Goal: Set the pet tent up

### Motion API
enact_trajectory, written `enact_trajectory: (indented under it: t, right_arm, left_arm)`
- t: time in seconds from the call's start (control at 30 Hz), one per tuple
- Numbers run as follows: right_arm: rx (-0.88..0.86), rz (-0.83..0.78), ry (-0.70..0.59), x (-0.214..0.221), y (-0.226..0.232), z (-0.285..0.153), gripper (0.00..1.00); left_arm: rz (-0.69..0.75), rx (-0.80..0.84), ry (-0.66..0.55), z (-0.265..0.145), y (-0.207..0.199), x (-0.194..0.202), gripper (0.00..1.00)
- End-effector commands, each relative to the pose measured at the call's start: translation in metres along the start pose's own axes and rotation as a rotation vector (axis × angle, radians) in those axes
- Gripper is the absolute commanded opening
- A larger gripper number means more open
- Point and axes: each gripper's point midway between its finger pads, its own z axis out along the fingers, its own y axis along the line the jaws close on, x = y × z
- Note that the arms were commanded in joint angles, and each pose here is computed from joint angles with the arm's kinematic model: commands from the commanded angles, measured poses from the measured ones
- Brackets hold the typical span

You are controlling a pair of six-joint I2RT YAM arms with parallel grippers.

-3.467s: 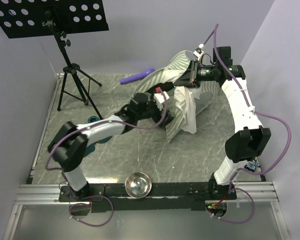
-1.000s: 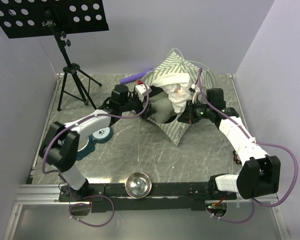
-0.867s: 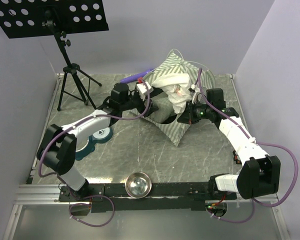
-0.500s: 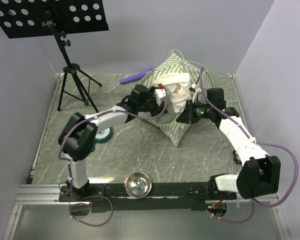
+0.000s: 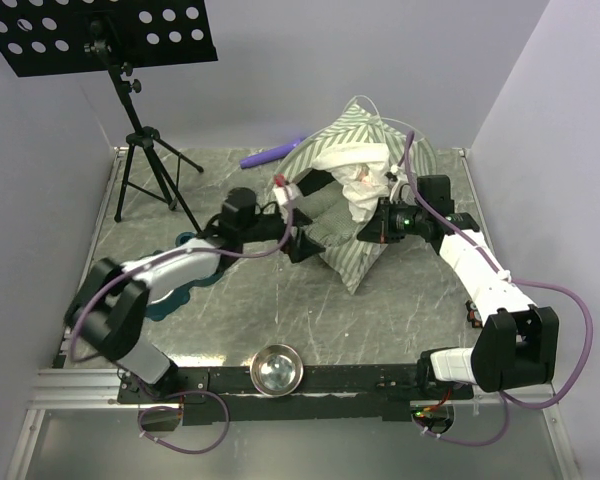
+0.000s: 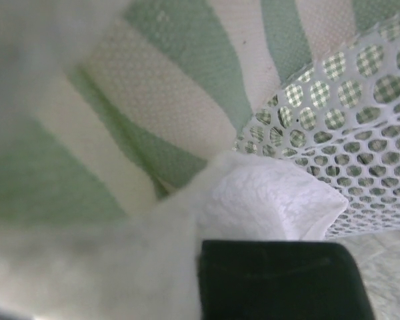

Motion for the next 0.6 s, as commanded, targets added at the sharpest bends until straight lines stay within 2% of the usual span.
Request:
enact_trajectory:
  t: [0.0, 0.1, 0.13, 0.23, 0.43, 0.57]
  right_arm:
    - [0.053, 0.084, -0.015, -0.005, -0.012, -0.004, 0.00]
    - [0.001, 0.093, -0.013, -0.002, -0.002, -0.004, 0.00]
    - [-0.015, 0.098, -0.011, -0.001, 0.000, -0.004, 0.00]
    - [-0.063, 0.114, -0.003, 0.001, 0.010, -0.005, 0.00]
    - [-0.156, 0.139, -0.013, -0.002, 0.032, -0.013, 0.00]
    - [-0.202, 0.165, -0.001, -0.003, 0.044, -0.018, 0.00]
  left_arm:
    - [0.065, -0.090, -0.122, -0.033, -0.005, -0.047, 1.00]
    - [0.123, -0.270, -0.086, -0.034, 0.035, -0.046, 0.94]
    - [0.165, -0.299, -0.032, -0.029, 0.049, -0.037, 0.89]
    - [0.202, -0.328, 0.027, -0.006, 0.078, -0.023, 0.81]
    - [0.319, -0.355, -0.014, 0.038, 0.117, -0.014, 0.75]
    - [0.381, -0.408, -0.073, 0.068, 0.139, -0.024, 0.77]
